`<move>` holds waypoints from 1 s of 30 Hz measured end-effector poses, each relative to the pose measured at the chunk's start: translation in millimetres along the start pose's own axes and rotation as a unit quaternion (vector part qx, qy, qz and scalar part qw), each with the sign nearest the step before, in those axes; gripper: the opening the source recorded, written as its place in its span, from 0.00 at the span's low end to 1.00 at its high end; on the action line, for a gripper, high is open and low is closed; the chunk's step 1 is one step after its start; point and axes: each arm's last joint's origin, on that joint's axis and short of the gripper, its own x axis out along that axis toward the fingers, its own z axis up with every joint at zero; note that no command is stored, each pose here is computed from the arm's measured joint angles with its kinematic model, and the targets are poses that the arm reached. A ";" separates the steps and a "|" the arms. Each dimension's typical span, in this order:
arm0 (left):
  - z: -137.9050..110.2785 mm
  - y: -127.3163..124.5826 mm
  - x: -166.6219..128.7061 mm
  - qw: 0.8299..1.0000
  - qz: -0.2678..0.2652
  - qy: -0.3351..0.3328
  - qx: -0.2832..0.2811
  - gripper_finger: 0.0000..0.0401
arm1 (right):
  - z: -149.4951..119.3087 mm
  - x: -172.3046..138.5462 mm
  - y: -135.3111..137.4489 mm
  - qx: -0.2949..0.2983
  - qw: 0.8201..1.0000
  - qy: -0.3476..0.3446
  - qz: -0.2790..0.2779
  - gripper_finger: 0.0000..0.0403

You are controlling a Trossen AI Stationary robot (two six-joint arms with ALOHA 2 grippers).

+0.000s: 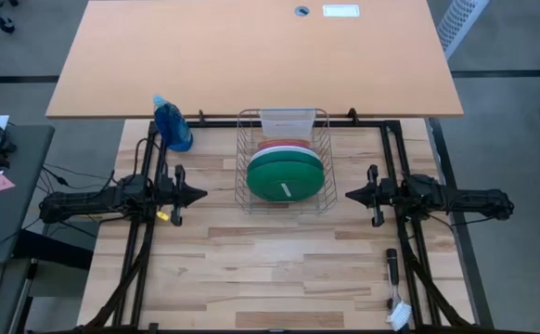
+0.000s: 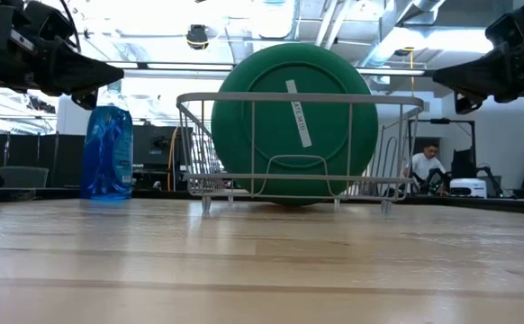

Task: Sort dishes
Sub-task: Return to Home Position

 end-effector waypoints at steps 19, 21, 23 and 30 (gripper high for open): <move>1.3 -7.2 -0.5 0.999 -0.004 -0.008 0.052 0.00 | 0.0 0.0 0.0 0.002 1.000 0.000 0.000 0.00; 1.7 -7.1 -0.5 0.998 -0.003 -0.010 0.054 0.00 | 0.0 0.0 0.0 0.002 1.000 0.000 0.000 0.00; 1.8 -7.1 -0.5 0.999 -0.002 -0.011 0.051 0.00 | 0.0 0.0 0.0 0.002 1.000 0.000 0.000 0.00; 1.7 -9.0 -0.6 0.998 -0.036 -0.011 0.049 0.00 | 0.0 0.0 0.0 0.001 1.000 0.000 0.000 0.00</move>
